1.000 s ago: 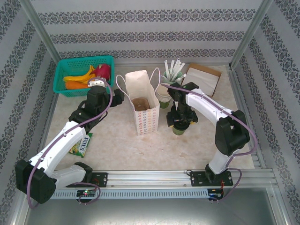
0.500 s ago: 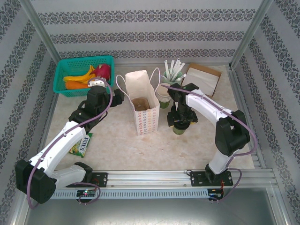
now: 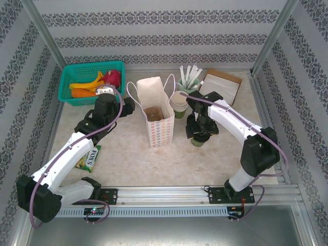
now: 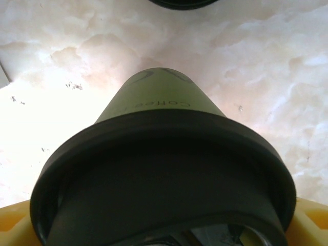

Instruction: Pack the takeout coffee

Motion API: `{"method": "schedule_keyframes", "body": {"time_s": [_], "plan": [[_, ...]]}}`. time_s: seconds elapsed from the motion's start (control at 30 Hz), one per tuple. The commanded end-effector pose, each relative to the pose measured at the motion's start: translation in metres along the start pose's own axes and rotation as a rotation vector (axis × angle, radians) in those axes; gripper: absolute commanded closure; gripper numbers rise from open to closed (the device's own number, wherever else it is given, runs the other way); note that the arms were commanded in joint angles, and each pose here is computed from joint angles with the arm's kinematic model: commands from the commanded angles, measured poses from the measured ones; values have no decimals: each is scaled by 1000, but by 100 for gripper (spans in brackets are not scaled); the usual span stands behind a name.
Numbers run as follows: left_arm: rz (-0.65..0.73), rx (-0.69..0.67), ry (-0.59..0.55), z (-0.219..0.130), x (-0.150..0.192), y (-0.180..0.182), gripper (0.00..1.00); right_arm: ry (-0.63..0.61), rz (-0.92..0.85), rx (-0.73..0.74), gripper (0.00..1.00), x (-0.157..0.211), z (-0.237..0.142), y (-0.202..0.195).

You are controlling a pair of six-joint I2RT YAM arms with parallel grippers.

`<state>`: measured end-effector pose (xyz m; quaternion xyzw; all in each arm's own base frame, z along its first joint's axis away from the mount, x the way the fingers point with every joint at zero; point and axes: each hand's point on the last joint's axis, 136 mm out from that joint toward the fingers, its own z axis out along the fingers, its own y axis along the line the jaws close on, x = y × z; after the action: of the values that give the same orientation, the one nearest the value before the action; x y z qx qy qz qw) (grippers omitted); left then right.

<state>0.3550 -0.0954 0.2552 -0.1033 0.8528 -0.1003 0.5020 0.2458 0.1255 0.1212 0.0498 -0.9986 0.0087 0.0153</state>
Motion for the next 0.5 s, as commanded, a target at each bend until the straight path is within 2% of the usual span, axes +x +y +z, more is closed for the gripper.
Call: {"method": "schedule_keyframes", "body": {"time_s": [0.0, 0.27, 0.47], "plan": [[-33, 12, -53, -16, -29, 6, 0, 36, -23, 27, 19, 24, -9, -10], [-100, 84, -56, -21, -61, -5, 0, 3, -15, -8, 22, 42, -28, -11], [56, 185, 18, -4, -81, -39, 0, -43, -28, -38, 22, 39, -33, -6]]}}
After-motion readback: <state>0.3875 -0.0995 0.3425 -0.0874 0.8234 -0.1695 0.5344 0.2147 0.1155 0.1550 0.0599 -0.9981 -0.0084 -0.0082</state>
